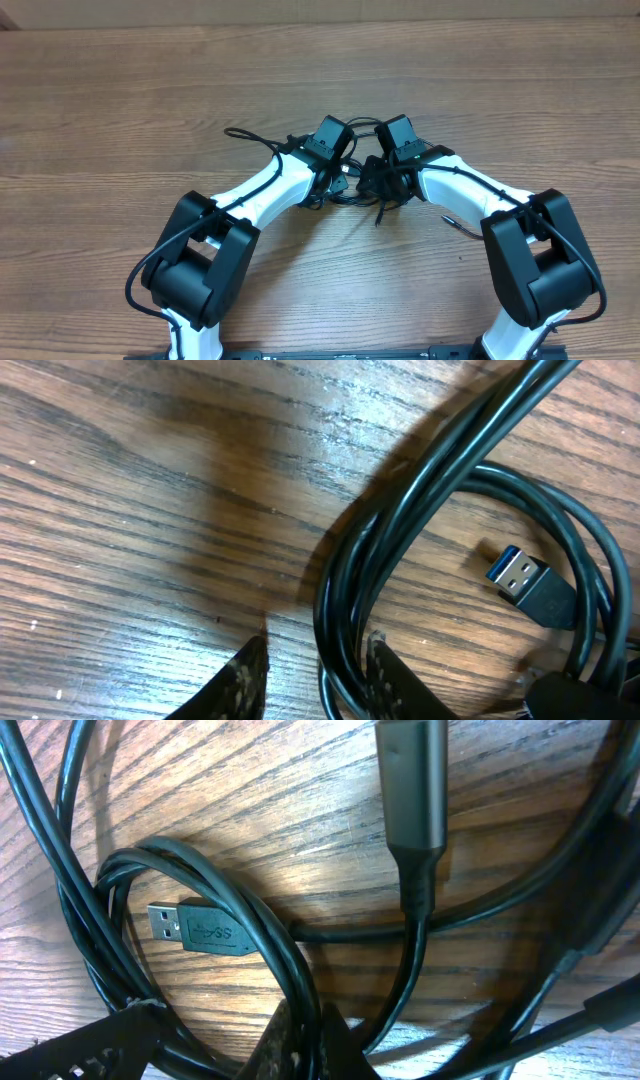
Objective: Untangle cables
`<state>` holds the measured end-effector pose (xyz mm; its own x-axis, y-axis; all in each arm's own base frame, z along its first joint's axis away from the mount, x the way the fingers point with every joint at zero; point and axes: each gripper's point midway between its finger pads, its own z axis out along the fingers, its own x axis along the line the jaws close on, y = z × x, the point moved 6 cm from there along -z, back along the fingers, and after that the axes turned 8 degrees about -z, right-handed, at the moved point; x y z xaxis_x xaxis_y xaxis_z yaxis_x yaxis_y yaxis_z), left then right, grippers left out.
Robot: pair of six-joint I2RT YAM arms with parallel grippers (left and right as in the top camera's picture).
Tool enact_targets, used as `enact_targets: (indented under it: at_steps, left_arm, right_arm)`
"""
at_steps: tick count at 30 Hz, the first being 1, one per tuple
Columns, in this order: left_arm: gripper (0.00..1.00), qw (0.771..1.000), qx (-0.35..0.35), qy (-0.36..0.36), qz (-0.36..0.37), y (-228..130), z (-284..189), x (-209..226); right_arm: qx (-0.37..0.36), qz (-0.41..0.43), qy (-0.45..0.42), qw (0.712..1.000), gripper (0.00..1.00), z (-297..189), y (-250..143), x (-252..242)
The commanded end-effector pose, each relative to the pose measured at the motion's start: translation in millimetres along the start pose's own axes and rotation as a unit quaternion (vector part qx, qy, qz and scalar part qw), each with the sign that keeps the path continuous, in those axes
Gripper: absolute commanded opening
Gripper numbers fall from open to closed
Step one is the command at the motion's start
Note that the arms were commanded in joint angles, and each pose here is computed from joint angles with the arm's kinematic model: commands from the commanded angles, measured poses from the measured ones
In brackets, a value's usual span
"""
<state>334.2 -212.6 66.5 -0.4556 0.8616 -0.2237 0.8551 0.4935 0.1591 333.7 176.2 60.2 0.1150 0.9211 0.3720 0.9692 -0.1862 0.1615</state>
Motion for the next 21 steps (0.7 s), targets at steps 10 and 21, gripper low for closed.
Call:
enact_targets:
  at_steps: [10, 21]
  left_arm:
    - [0.10, 1.000, -0.001, 0.016, 0.001, -4.5, 7.2, 4.4]
    - [0.04, 0.999, -0.008, 0.011, 0.048, 18.5, -31.6, 1.3]
  right_arm:
    - [0.007, 0.000, -0.006, 1.000, 0.04, 2.3, -4.2, -3.7]
    - [0.009, 0.001, -0.008, 1.000, 0.04, 2.2, -5.0, -4.6]
